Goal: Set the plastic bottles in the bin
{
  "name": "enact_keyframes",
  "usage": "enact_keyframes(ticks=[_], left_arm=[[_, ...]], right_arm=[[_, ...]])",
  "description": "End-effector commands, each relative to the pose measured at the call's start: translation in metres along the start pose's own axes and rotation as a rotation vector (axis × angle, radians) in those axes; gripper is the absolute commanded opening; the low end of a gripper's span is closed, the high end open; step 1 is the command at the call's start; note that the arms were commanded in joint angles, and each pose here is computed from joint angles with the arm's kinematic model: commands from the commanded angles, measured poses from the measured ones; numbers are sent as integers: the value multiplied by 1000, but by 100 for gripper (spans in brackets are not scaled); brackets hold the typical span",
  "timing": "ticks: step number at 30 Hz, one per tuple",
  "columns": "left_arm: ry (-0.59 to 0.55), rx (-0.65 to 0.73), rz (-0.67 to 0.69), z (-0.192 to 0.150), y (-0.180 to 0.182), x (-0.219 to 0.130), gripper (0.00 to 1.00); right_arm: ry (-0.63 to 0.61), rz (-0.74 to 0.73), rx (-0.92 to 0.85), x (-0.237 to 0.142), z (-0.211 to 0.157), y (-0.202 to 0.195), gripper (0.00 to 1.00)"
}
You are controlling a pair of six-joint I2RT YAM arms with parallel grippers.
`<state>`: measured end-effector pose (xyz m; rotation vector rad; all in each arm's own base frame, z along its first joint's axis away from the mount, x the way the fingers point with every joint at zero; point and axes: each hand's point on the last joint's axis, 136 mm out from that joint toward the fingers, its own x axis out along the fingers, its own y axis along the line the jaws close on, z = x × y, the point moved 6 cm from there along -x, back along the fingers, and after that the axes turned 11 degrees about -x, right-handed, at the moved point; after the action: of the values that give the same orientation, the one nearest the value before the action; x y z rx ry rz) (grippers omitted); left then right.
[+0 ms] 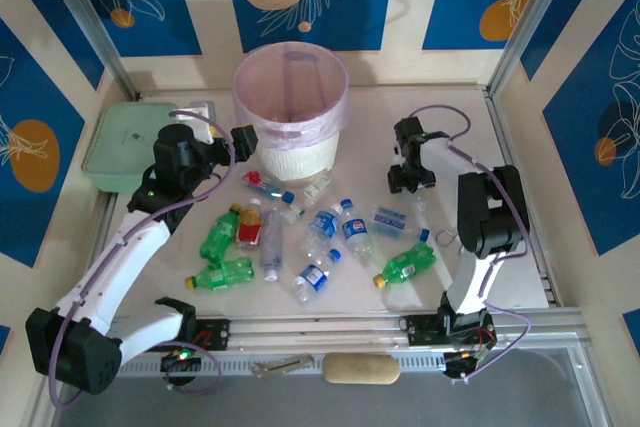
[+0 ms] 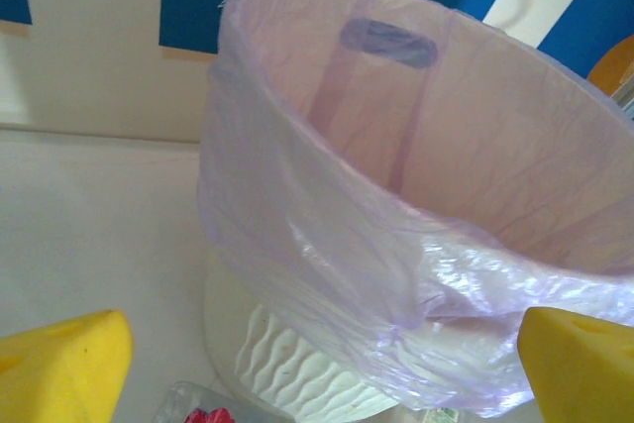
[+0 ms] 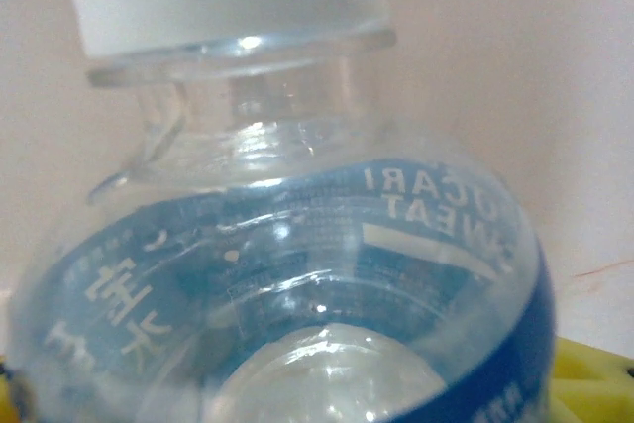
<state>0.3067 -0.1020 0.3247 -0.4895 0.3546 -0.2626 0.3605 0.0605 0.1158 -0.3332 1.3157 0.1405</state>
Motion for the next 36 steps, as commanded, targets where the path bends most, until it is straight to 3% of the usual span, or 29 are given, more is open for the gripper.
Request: enact_keyframes(ticks=[1, 13, 20, 29, 36], left_arm=[[-33, -52, 32, 2, 15, -3, 99], [-74, -393, 193, -21, 103, -15, 99], [-43, -572, 159, -47, 131, -11, 99], [20, -521, 88, -51, 118, -18, 99], [53, -460, 93, -58, 113, -32, 99]], right_arm=[[-219, 4, 26, -68, 32, -7, 62], [-815, 136, -20, -243, 78, 17, 62], [-1067, 262, -155, -318, 112, 64, 62], [-1157, 333, -276, -330, 182, 137, 62], [-1098, 356, -326, -288, 228, 182, 62]])
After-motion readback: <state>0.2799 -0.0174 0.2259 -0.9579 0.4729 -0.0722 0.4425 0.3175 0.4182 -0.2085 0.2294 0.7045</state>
